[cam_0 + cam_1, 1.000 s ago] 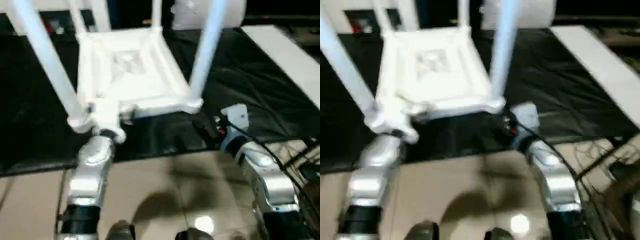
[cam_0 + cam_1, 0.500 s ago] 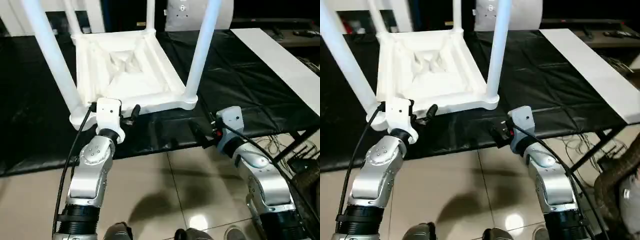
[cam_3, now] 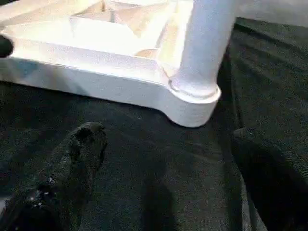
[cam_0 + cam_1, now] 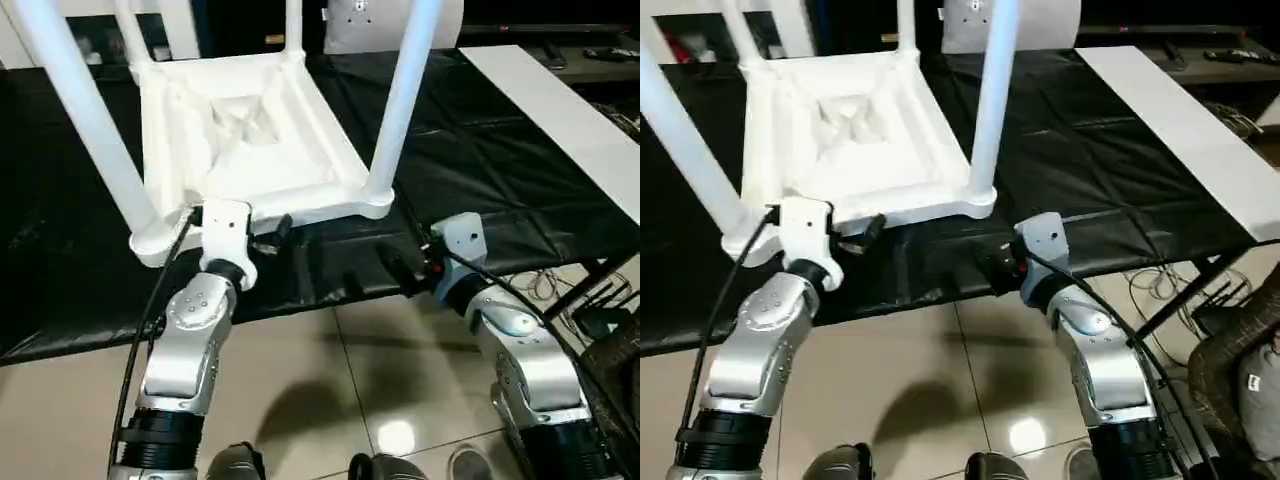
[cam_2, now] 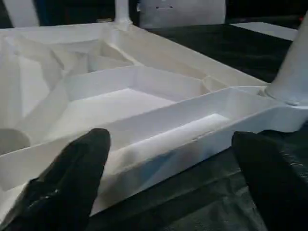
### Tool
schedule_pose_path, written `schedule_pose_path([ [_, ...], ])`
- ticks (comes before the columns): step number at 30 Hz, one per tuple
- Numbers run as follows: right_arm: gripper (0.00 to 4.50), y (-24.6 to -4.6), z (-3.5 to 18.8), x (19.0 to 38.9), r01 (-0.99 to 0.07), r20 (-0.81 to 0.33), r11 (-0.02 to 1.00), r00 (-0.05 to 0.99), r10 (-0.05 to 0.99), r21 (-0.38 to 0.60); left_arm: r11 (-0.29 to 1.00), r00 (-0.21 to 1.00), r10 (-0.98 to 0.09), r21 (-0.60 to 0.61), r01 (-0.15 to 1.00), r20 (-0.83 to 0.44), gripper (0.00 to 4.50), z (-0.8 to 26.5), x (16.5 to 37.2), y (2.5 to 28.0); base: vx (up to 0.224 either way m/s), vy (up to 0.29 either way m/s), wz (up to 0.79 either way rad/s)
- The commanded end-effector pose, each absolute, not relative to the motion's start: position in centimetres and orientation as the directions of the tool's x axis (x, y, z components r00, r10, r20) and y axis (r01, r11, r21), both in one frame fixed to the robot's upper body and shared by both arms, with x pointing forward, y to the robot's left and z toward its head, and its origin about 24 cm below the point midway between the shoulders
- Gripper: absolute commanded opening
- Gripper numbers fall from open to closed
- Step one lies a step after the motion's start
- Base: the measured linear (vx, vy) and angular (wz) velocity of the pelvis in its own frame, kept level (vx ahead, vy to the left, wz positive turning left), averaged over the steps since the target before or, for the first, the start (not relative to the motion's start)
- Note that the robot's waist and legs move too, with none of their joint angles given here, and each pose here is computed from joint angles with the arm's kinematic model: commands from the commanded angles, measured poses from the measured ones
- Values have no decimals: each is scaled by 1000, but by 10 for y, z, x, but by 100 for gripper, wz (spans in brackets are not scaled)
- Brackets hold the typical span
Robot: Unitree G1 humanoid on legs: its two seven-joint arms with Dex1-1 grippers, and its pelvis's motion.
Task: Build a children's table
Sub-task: Rotate leg to tighten
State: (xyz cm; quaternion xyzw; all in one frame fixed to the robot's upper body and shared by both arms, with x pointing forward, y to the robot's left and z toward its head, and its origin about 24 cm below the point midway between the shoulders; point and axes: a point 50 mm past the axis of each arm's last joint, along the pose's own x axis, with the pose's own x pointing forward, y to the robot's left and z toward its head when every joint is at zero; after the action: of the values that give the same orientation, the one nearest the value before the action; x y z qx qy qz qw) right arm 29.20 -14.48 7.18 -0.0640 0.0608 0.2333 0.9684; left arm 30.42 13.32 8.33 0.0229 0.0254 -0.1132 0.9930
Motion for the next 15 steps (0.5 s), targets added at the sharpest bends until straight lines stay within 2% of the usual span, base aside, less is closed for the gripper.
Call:
schedule_pose_path([
  [1,450,-142,72,293,-480,-153,869,874,462,-117,972,972,-229,37,231,-57,448,84,303,133,-26,-8,38],
  [10,450,-143,72,293,-474,-143,874,878,458,-111,971,970,-237,24,239,-59,448,84,302,132,-30,-1,44],
  [15,450,-143,71,293,-475,-146,874,877,459,-107,970,969,-240,20,241,-59,448,84,302,132,18,-13,2],
])
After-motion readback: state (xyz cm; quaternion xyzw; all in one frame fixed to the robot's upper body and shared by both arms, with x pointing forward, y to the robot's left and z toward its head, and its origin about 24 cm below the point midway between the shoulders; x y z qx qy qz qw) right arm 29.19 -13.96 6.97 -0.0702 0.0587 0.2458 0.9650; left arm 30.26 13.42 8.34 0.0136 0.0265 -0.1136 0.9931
